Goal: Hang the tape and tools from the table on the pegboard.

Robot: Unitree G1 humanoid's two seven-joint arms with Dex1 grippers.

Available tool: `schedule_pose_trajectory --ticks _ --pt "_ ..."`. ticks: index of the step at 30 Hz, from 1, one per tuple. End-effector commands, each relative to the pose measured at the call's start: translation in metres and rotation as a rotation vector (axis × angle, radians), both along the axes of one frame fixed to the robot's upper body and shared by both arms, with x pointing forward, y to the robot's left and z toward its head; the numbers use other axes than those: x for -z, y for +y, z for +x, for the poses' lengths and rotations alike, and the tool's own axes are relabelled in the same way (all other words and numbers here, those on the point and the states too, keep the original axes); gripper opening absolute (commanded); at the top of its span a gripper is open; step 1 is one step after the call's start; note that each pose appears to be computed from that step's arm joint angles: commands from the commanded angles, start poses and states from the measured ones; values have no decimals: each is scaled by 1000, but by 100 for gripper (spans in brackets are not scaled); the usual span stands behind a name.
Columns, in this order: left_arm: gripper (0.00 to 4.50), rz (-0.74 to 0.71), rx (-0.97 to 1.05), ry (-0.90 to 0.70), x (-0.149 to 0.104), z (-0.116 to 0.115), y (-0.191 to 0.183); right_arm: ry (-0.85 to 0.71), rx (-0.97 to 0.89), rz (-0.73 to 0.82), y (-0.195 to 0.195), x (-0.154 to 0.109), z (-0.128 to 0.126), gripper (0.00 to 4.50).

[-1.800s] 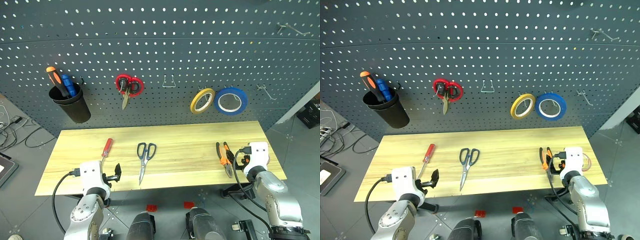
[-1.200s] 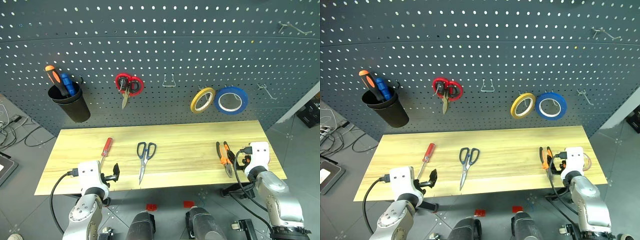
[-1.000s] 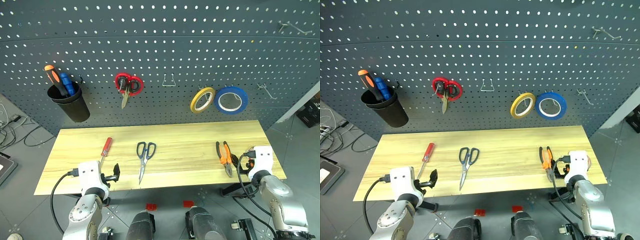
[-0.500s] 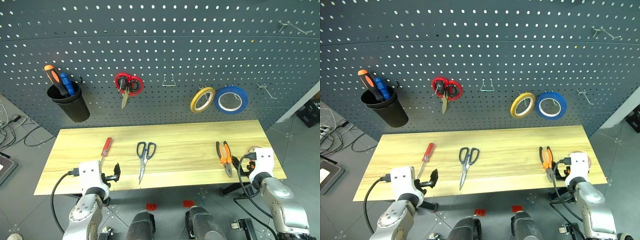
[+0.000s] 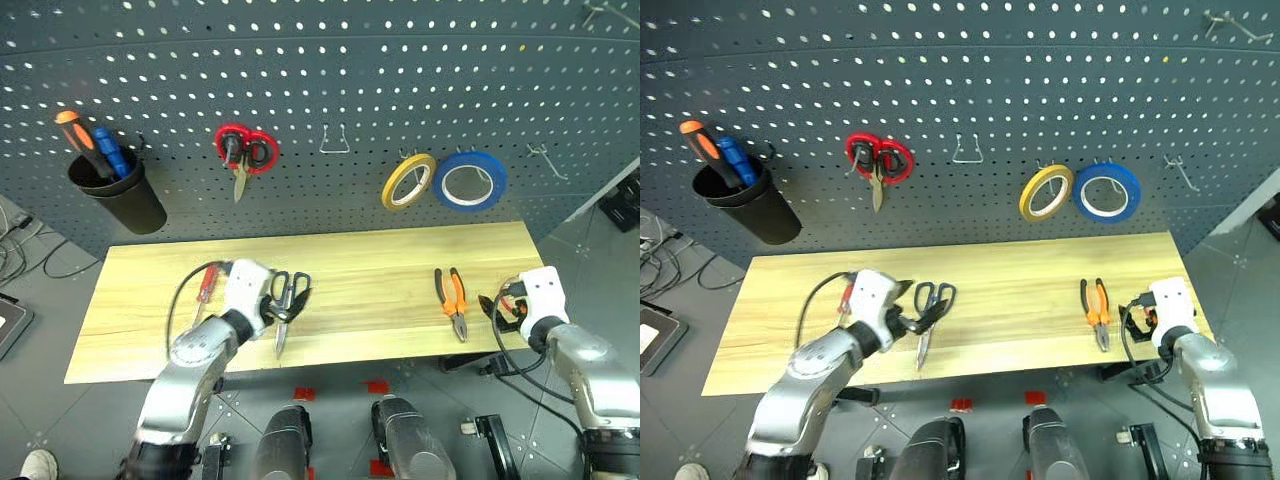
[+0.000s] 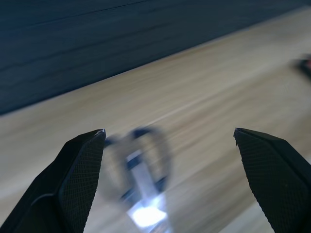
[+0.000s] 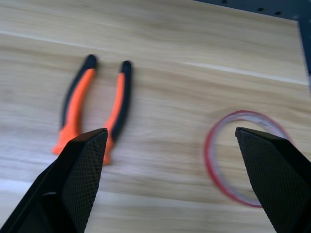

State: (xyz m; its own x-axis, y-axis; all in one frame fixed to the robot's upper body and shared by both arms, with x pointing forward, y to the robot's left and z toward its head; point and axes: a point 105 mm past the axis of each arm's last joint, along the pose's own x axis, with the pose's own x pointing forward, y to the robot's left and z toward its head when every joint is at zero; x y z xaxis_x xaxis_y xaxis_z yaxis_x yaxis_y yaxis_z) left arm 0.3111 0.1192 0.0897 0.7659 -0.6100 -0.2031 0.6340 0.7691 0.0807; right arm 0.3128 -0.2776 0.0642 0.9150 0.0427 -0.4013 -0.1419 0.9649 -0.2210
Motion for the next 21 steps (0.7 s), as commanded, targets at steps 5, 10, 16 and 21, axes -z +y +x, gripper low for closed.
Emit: schedule_pose_trajectory --ticks 5,10,16,21 --pt "447 -1 461 -114 -28 17 -80 14 4 -6 -11 -30 20 450" --pt "447 55 687 -196 -32 24 -128 90 -19 8 -13 -26 28 450" --pt "447 86 809 -235 -29 26 -159 123 -6 31 -19 -22 36 450" --pt "447 97 846 -274 -35 31 -170 133 16 47 -22 -18 42 450"
